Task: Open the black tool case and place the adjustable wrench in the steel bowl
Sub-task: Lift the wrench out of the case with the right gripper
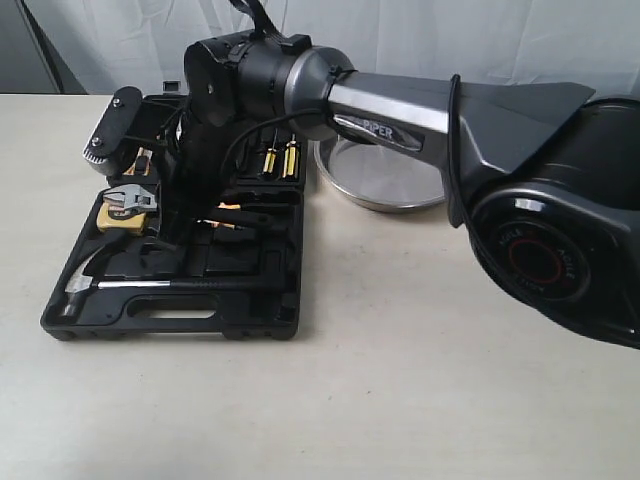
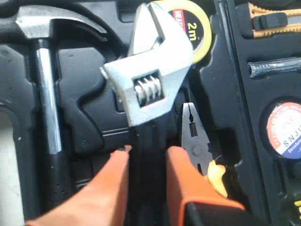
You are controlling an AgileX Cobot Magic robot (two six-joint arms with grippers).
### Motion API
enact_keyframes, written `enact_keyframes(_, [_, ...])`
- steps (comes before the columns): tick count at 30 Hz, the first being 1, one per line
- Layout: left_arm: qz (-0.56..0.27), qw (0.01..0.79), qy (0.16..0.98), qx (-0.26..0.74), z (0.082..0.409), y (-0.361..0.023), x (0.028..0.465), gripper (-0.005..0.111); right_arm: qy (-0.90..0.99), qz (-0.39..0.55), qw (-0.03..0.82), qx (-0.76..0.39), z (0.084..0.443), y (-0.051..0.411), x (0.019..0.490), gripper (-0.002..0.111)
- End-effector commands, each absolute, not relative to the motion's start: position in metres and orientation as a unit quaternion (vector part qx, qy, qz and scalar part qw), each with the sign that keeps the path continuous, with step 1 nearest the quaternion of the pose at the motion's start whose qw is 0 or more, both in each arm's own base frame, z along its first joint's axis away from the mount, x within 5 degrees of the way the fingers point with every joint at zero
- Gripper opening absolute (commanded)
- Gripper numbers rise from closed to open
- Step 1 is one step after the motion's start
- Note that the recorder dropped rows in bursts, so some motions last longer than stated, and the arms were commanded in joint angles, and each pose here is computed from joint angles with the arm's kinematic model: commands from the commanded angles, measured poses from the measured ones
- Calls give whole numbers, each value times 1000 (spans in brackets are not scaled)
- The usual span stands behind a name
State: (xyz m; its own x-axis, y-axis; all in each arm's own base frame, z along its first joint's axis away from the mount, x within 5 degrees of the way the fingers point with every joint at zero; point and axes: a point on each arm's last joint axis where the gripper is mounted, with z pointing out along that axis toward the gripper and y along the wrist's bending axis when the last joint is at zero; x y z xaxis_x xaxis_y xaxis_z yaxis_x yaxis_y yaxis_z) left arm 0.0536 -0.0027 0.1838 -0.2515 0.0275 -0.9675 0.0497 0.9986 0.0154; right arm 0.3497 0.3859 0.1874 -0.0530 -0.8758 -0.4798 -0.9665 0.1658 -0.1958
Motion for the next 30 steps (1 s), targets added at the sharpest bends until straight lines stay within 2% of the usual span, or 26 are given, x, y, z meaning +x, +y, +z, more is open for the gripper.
enact_keyframes(1, [-11,615,788,25,183,-3,54,0,724,93,269,-628,198,383,353,-1])
enact_keyframes(30, [-11,615,788,25,183,-3,54,0,814,56,253,-519,230,275,423,-1])
